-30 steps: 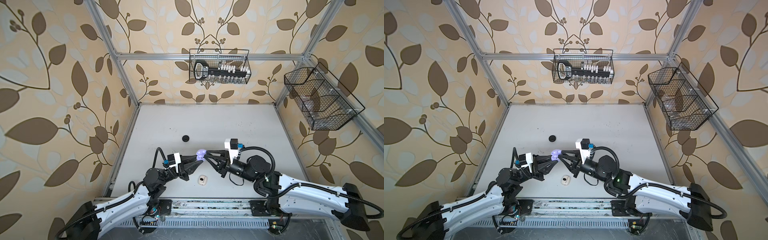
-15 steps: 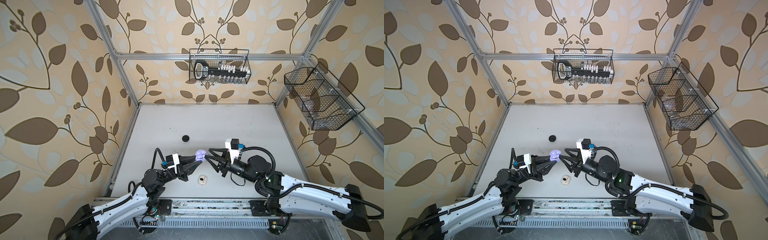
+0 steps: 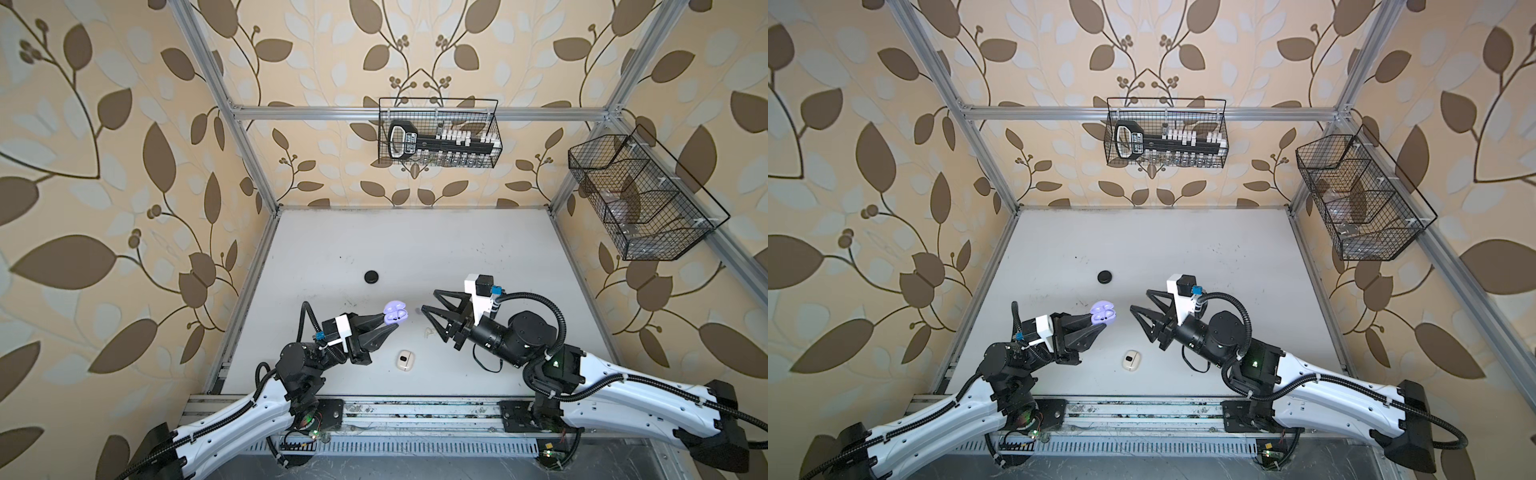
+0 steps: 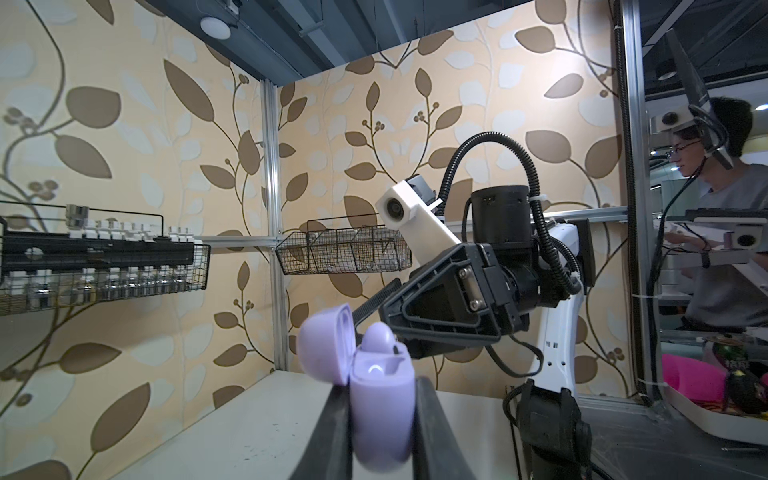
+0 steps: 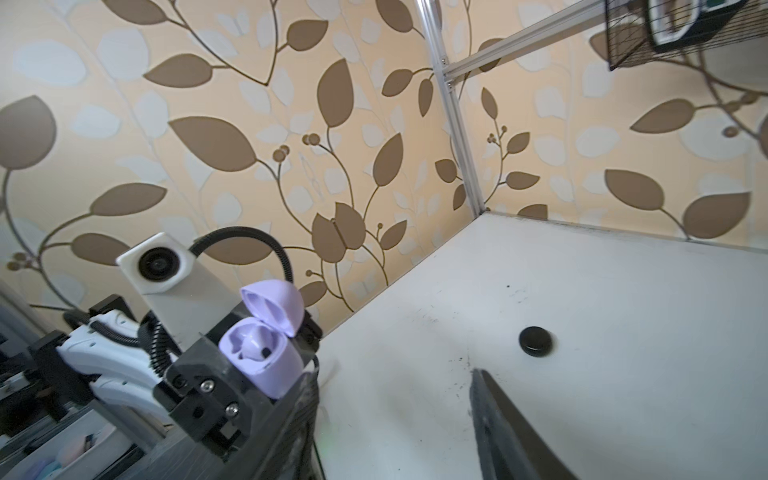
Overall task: Insert the wireless bluetooth earbuds into the charging case
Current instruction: 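Withdraw the right gripper from the case toward the second lilac earbud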
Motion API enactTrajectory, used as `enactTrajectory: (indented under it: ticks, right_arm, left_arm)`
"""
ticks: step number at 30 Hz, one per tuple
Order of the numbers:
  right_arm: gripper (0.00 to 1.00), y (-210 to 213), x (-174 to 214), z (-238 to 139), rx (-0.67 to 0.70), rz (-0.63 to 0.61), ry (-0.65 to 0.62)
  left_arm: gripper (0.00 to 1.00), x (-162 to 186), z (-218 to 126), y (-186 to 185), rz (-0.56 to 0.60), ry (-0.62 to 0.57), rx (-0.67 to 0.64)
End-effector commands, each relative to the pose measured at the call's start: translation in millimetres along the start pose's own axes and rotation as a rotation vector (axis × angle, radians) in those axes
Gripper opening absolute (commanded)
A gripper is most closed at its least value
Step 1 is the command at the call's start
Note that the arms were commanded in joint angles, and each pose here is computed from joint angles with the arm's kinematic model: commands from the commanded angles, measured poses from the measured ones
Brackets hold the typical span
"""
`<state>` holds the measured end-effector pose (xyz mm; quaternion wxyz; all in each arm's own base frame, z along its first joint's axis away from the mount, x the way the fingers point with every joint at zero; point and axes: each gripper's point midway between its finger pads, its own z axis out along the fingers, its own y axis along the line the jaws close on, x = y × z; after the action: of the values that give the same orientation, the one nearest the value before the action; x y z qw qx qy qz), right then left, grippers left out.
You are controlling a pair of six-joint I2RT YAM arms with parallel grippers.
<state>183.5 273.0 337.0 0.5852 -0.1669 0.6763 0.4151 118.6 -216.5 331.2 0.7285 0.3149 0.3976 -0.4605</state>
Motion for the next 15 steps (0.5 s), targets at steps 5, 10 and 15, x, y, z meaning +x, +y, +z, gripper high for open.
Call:
enactTrajectory:
  ticks: [5,10,15]
  right_arm:
    - [0.64,-98,0,-7,0.39,0.042,0.084]
    - [0.58,-163,67,18,0.535,0.087,0.333]
    - [0.63,-193,134,42,0.571,0.095,0.62]
  left_arm:
    - [0.0,-7,-16,5,0.109,-0.007,-0.072]
    - [0.0,-2,-17,11,0.124,0.022,-0.103]
    - [0.0,2,-17,14,0.135,0.033,-0.121]
